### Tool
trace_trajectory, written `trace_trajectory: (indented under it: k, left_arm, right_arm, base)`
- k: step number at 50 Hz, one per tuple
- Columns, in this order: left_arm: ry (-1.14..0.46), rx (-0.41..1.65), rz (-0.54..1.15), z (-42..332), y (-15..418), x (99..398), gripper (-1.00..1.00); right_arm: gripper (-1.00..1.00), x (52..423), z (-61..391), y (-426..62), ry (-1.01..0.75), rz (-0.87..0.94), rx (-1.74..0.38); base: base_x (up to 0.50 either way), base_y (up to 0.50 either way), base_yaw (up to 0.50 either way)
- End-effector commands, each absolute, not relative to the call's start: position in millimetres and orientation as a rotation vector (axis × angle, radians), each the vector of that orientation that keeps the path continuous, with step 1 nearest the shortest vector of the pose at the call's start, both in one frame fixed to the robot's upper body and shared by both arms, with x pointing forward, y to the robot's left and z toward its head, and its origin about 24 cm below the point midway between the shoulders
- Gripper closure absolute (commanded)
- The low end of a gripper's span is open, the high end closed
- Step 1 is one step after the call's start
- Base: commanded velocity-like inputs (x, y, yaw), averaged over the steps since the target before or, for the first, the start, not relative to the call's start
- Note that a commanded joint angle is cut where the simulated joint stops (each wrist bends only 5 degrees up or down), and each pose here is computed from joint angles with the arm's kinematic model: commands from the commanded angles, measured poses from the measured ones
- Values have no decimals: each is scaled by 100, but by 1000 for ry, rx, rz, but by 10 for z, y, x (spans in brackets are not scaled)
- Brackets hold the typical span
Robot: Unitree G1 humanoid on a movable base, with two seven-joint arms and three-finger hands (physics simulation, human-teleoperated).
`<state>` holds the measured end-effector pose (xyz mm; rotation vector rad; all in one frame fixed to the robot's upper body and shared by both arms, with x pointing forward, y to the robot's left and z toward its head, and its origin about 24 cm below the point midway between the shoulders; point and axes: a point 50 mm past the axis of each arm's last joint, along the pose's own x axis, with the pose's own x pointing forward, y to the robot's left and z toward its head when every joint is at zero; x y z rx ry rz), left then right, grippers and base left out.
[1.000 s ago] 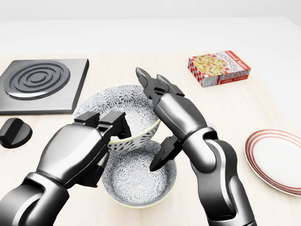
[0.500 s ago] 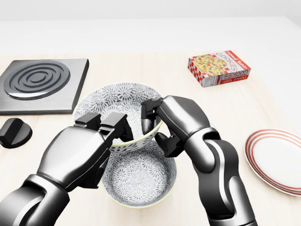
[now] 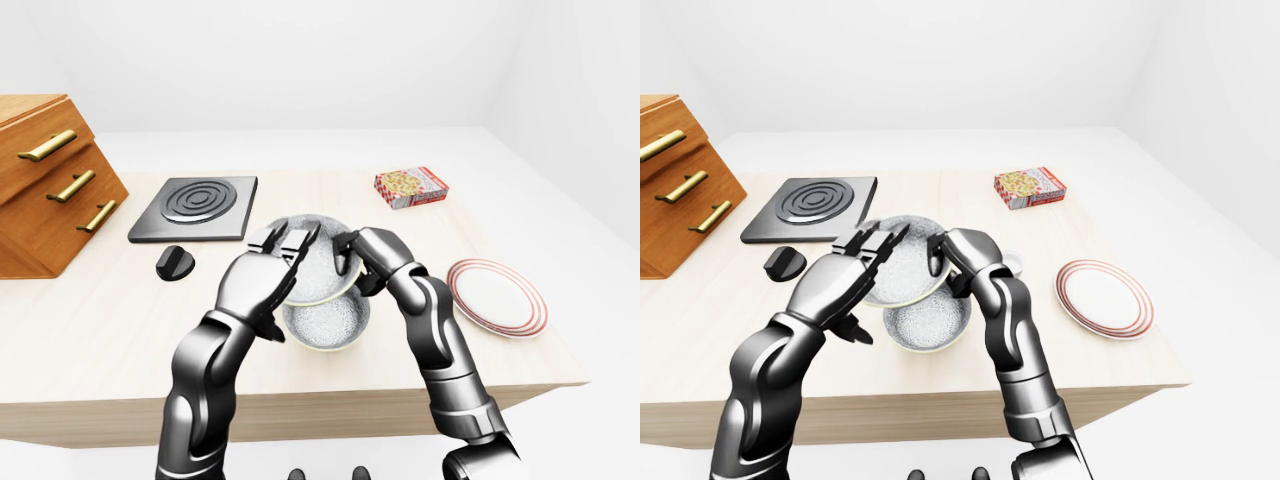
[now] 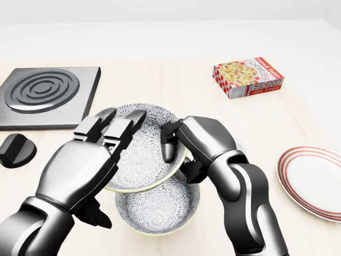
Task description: Pick the akita bowl from table center and place it on the plate.
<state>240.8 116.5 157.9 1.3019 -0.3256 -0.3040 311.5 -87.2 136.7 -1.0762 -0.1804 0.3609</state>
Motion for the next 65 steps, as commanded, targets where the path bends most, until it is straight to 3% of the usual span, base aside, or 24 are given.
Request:
trace_trajectory:
  k: [1, 17, 29, 33, 36, 42, 49, 65]
  left_arm:
    - [-310, 1308, -283, 1571, 1222, 2459, -100]
    - [-427, 1289, -245, 1946, 1298, 2490, -100]
    - [-365, 1193, -143, 2027, 1561, 2583, -100]
    - [-347, 1114, -138, 2011, 1588, 2593, -100]
    - [-328, 1031, -116, 1962, 1705, 2815, -100]
    - [-385, 896, -139, 1949, 1688, 2737, -100]
    - [-353, 810, -103, 1854, 1783, 2938, -100]
    - [-363, 728, -103, 1722, 1684, 2828, -100]
  right_arm:
    - [100, 3117, 1402, -870, -211, 363, -993]
    - [100, 3158, 1530, -974, -223, 344, -1024]
    - [100, 3210, 1664, -1290, -223, 253, -1037]
    - [100, 3173, 1678, -1366, -227, 232, -1037]
    - [100, 3122, 1685, -1460, -221, 211, -1047]
    - [100, 3039, 1670, -1607, -204, 171, -1064]
    - [100, 2946, 1656, -1749, -193, 125, -1062]
    - [100, 2701, 1529, -2268, -120, -37, -999]
  base:
    - [0, 0, 0]
    - [0, 0, 0]
    - [0, 0, 0]
    - [0, 0, 0]
    - [0, 0, 0]
    - [0, 0, 0]
    - [0, 0, 0]
    - [0, 0, 0]
